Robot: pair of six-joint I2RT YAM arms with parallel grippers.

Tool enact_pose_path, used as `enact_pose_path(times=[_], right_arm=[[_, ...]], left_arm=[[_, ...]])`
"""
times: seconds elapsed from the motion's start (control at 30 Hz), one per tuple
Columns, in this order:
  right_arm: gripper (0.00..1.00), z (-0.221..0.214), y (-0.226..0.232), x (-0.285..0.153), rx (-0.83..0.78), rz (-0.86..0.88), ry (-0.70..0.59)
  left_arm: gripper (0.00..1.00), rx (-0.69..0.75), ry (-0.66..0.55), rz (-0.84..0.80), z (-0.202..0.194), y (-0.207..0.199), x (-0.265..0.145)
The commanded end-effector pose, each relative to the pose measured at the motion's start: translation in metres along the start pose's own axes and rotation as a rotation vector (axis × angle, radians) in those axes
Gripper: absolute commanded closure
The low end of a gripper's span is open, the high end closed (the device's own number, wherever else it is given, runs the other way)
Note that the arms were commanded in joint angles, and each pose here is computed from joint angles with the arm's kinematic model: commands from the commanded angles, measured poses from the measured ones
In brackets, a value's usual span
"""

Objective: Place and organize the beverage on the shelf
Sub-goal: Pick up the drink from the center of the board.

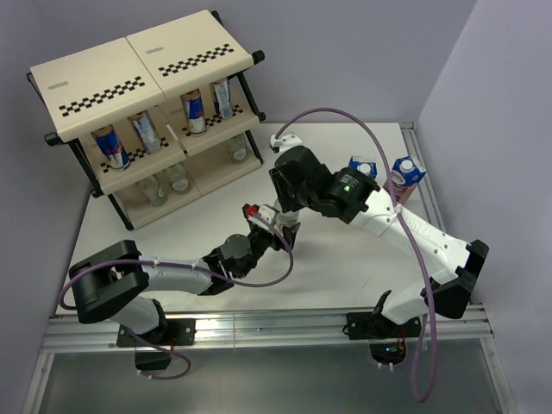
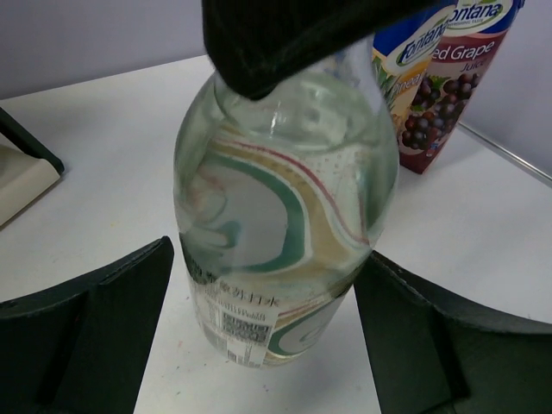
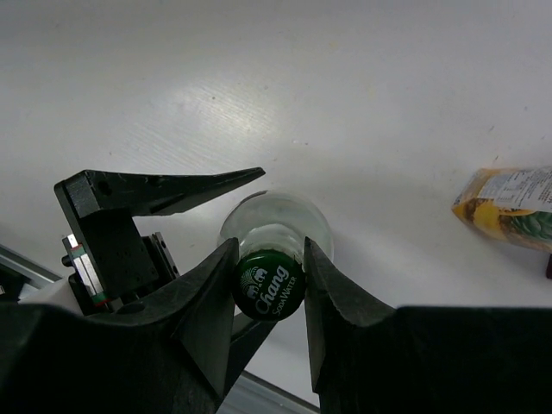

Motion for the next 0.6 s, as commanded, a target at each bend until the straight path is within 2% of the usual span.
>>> enact_pose_path(times=[0.0, 0.27, 0.37, 0.4, 0.5, 0.53, 0.57], right_arm=[[1.00, 0.036, 0.009, -0.018, 0.027, 0.020, -0.157], [1.00, 0.036, 0.020, -0.011, -0.010, -0.005, -0.140], [1.00, 0.037, 0.025, -0.012, -0.021, 0.000, -0.143], [0.99, 0.038, 0.026, -0.012, -0.023, 0.003, -0.145], [0.89, 0.038, 0.033, -0.012, -0.027, 0.044, -0.151], [0.80, 0.038, 0.034, -0.014, -0.025, 0.060, -0.155], [0.77, 0.040, 0.036, -0.015, -0.016, 0.080, -0.169]], left_arm=[[0.11, -0.056, -0.096, 0.004, 0.023, -0.006, 0.008], [0.31, -0.057, -0.094, 0.007, 0.025, -0.005, 0.008], [0.61, -0.057, -0.091, 0.018, 0.024, -0.005, 0.008], [0.78, -0.060, -0.088, 0.028, 0.023, -0.004, 0.009], [1.00, -0.070, -0.075, 0.060, 0.022, -0.003, 0.012], [1.00, -0.074, -0.076, 0.066, 0.022, -0.003, 0.013], [1.00, -0.076, -0.075, 0.075, 0.021, -0.002, 0.013]])
Point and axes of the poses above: each gripper's point midway between its finger pads, its own x axis out along the fingers, its own y axis along the line the jaws close on, z = x × y, the point moved 7 cm from there along -x, back along the fingers
